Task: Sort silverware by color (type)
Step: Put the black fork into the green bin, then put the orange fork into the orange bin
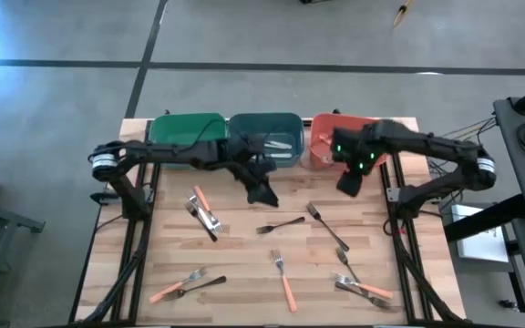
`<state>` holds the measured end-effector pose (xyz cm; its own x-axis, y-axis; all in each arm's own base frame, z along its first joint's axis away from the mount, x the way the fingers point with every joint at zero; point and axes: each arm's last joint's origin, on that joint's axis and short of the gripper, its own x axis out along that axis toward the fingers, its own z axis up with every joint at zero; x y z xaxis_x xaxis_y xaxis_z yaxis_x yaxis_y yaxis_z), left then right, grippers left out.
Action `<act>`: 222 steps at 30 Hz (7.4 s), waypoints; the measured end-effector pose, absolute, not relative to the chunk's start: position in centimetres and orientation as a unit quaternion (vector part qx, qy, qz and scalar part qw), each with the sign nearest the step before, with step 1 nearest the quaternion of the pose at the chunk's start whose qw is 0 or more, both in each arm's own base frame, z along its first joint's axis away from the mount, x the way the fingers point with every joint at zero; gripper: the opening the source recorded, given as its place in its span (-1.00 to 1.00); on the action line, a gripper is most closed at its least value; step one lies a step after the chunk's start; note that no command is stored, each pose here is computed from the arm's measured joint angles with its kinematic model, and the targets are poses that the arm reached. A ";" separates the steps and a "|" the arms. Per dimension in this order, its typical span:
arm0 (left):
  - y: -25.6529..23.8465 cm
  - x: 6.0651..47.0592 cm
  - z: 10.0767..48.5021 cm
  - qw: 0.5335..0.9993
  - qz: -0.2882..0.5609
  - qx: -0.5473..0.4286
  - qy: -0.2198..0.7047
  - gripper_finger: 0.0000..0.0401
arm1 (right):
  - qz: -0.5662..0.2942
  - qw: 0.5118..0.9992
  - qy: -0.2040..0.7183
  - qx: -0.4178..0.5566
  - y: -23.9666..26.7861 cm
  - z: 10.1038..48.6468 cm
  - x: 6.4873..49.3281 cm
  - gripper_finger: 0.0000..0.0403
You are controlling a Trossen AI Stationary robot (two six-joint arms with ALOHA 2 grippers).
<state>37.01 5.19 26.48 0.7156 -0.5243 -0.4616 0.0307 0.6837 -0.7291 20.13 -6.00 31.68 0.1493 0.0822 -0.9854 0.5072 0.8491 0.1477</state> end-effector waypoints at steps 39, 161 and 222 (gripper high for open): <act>-1.0 42.0 15.4 0.901 -0.081 -0.129 0.407 -0.53 | -0.244 0.703 0.634 0.209 0.8 29.1 20.6 -0.41; 12.9 18.1 27.8 0.818 0.064 -0.257 0.511 -0.58 | -0.414 0.834 0.360 0.063 -6.7 36.0 23.1 -0.41; -3.6 23.3 15.5 0.532 0.605 -0.470 0.361 -0.58 | -0.380 0.809 0.448 -0.002 -6.4 35.3 22.1 -0.41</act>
<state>23.28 -3.61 15.54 0.0075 0.3036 -0.9528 -0.9827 -0.1743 -0.0633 22.10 -6.45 35.29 0.3102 -0.6169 -0.7233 0.6142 0.7108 -0.3428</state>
